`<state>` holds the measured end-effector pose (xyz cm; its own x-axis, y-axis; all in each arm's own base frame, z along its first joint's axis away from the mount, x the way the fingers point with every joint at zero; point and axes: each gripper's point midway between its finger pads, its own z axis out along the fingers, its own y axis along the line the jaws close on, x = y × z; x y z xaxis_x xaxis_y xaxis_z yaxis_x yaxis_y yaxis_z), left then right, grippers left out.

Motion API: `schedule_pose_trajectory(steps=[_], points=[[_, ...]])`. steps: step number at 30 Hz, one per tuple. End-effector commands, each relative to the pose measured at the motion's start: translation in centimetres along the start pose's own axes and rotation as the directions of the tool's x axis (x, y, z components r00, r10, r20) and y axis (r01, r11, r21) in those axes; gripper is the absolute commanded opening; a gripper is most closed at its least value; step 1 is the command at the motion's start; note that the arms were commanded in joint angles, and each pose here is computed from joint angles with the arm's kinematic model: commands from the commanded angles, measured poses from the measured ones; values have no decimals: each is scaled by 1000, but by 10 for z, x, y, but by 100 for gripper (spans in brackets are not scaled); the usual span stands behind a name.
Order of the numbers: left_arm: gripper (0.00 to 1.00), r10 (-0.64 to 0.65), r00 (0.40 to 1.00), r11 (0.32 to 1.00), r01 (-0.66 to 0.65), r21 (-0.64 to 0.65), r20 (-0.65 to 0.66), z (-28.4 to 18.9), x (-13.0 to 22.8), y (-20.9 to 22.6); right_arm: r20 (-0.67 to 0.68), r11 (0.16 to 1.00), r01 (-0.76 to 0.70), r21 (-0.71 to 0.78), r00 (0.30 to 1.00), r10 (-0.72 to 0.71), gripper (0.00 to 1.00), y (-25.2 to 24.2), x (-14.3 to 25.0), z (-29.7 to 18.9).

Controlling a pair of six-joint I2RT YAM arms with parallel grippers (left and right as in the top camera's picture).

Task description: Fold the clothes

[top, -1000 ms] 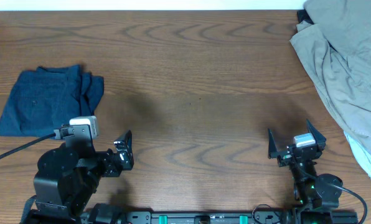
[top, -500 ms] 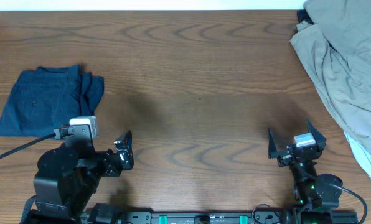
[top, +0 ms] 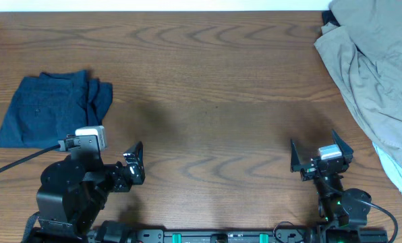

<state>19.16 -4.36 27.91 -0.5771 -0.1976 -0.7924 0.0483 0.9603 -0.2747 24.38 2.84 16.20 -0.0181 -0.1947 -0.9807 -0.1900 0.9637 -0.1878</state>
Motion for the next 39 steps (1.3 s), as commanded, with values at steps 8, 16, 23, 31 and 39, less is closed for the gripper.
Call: schedule_pose_trajectory(steps=[8,16,23,31,39], points=[[98,12,999,987,-17,-157,-32,7,30,38,1,1000,13,-5,1000,-13,99,2,0,0],[98,17,996,987,-2,-161,89,41,72,60,1,1000,13,-5,1000,-13,99,2,0,0],[98,25,958,992,12,-128,284,79,76,70,1,1000,13,-5,1000,-13,99,2,0,0],[98,89,854,992,-30,-123,512,100,56,76,1,1000,13,-5,1000,-13,99,2,0,0],[98,182,887,977,-112,-184,425,112,76,84,1,1000,13,-5,1000,-13,99,2,0,0]])
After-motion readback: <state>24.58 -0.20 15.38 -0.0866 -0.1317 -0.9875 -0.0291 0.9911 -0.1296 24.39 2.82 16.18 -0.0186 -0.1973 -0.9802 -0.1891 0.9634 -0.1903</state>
